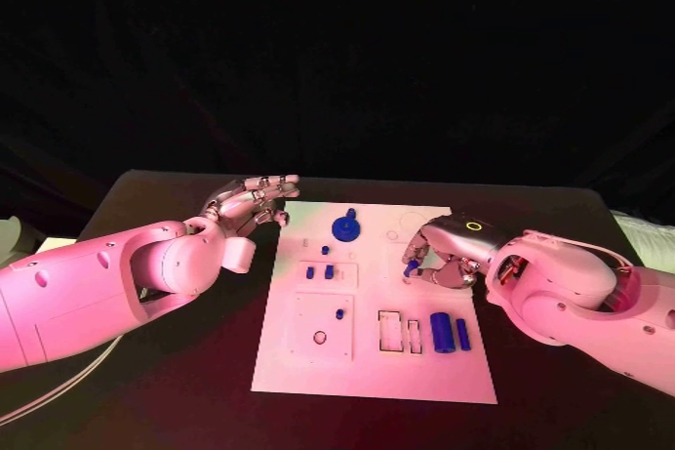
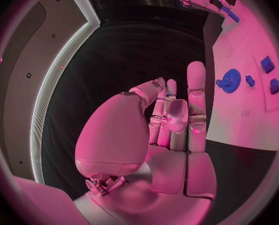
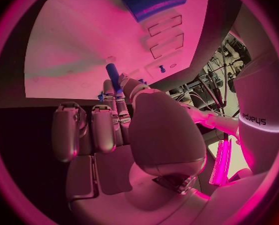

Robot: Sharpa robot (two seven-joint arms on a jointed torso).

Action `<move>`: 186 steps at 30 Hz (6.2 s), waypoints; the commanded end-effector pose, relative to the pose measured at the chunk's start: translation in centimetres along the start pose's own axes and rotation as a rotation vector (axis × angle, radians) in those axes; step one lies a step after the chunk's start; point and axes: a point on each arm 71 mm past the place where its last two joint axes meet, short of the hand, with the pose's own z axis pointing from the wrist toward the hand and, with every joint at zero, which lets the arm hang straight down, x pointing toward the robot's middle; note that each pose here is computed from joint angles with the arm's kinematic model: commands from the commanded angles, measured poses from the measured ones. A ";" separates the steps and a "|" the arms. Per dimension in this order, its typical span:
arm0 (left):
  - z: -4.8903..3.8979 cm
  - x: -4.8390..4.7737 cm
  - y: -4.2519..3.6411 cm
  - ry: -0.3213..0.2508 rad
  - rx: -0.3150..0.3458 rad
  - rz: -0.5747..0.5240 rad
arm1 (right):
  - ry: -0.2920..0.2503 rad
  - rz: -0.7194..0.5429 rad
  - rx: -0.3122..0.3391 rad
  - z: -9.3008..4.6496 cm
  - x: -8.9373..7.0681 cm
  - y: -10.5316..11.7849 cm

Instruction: Assemble the parts on the task board

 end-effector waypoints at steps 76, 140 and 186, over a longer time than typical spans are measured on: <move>0.61 1.52 0.50 0.052 -0.010 -0.021 | 0.105 0.118 -0.289 3.2 7.6 13.3; 0.63 1.41 0.81 0.051 -0.016 -0.020 | 0.133 0.299 0.418 -8.7 5.2 -0.4; 0.35 1.30 0.80 0.072 -0.026 -0.028 | 0.235 0.298 0.379 -6.2 9.6 1.6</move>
